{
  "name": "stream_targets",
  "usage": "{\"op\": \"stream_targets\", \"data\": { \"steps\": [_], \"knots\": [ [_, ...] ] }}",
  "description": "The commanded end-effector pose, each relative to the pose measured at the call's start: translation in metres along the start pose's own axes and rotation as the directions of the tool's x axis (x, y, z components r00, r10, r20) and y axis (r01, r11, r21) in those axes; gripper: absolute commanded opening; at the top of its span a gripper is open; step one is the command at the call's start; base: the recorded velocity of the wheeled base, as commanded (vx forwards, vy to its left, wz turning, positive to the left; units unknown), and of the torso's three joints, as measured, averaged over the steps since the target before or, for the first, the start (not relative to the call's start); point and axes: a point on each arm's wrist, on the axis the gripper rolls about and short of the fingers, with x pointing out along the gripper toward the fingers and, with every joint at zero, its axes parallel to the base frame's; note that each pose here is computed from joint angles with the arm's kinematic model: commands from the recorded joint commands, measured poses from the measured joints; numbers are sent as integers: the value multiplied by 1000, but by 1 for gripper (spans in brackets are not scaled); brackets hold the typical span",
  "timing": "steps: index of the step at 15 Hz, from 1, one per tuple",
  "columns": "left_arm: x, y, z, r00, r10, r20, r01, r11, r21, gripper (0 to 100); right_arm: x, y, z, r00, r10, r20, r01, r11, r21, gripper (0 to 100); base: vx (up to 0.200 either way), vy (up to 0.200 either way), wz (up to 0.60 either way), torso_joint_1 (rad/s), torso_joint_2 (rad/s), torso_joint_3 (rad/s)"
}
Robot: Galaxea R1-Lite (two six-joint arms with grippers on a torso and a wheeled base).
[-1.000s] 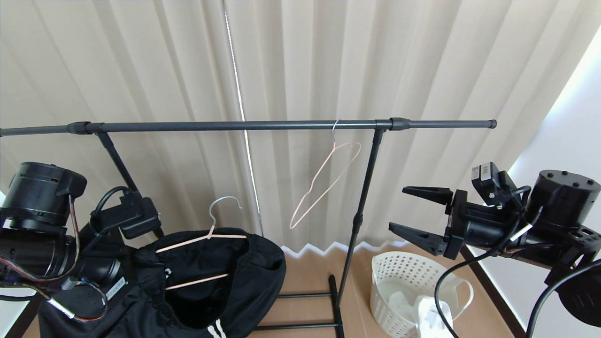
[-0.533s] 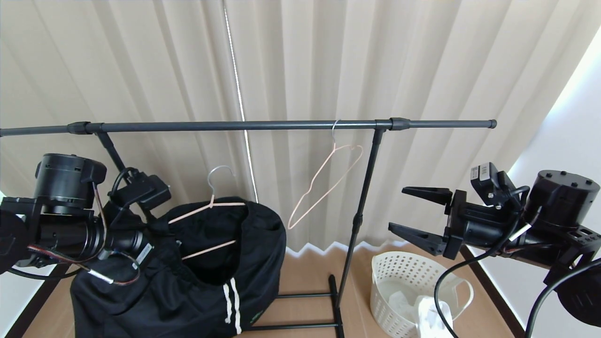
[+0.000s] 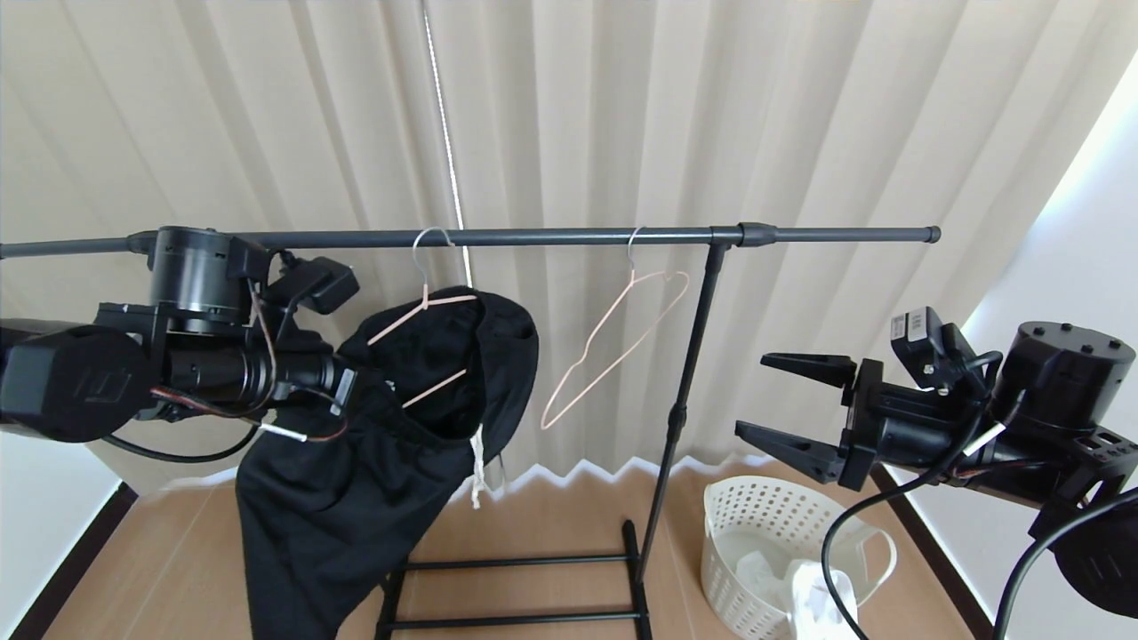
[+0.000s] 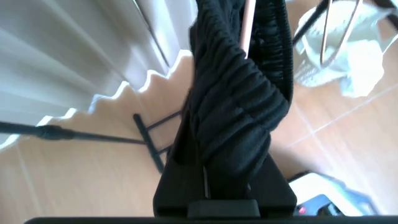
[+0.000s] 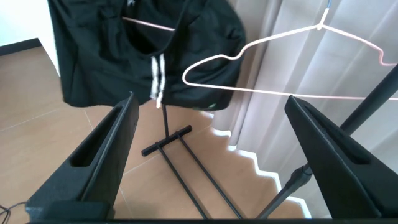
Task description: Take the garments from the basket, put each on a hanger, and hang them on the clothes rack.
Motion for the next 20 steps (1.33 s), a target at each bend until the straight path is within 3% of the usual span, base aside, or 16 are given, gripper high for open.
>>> {"op": "stream_targets", "data": {
  "steps": [1, 10, 20],
  "knots": [
    [21, -4, 14, 1000, -12, 15, 13, 999, -35, 0, 0, 0, 0, 1000, 1, 0, -1, 1000, -1, 100, 0, 0, 0, 0, 0, 0],
    [89, 3, 36, 999, -8, 33, 13, 988, -157, 0, -1, 1, 2, 1000, -1, 4, 1, 1000, -5, 100, 0, 0, 0, 0, 0, 0],
    [113, 1, 35, 999, -22, 25, 26, 988, -153, 0, -1, -2, 1, 1000, -10, 3, 10, 1000, -4, 100, 0, 0, 0, 0, 0, 0]
  ]
}}
